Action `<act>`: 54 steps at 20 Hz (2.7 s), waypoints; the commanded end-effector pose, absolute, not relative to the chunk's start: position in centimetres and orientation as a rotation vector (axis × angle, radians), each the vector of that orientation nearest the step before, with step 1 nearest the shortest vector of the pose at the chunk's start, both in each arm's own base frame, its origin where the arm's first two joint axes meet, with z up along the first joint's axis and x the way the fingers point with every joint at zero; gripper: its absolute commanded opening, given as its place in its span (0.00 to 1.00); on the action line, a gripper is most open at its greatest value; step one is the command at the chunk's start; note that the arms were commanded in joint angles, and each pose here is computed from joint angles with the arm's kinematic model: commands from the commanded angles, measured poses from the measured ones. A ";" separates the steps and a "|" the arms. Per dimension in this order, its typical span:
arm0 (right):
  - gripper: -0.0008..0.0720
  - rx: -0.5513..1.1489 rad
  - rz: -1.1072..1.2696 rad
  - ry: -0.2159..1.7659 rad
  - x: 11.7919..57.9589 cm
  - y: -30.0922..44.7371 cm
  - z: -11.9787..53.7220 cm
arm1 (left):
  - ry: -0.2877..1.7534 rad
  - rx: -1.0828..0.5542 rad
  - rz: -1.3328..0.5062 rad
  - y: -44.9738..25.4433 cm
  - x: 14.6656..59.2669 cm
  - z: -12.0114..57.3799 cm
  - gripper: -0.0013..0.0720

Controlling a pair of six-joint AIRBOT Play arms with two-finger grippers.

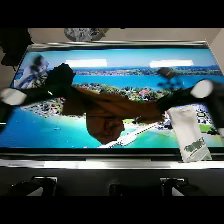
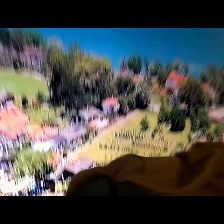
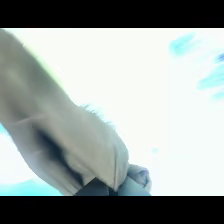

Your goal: Fold the shirts.

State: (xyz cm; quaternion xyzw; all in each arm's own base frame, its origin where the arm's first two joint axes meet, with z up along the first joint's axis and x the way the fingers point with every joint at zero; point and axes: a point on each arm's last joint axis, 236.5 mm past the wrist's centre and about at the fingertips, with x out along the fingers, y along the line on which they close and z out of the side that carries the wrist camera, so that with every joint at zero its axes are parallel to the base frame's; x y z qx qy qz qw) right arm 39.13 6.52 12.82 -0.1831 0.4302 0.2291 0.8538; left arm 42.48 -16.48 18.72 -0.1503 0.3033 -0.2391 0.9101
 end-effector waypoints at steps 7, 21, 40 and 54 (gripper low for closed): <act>0.05 -0.536 0.002 0.015 24.6 0.0 48.3 | -0.285 -0.222 -0.501 -10.6 23.5 56.5 0.05; 0.06 -0.454 0.133 0.391 38.2 1.0 36.4 | 0.164 -0.108 -0.311 -8.3 36.9 43.6 0.05; 0.06 -0.093 0.441 1.183 52.1 7.0 -2.7 | 1.064 -0.276 -0.288 -10.7 53.0 2.5 0.83; 0.06 -0.354 0.329 1.320 47.6 1.0 0.7 | 1.751 -0.391 -0.317 -11.7 24.4 -8.0 0.85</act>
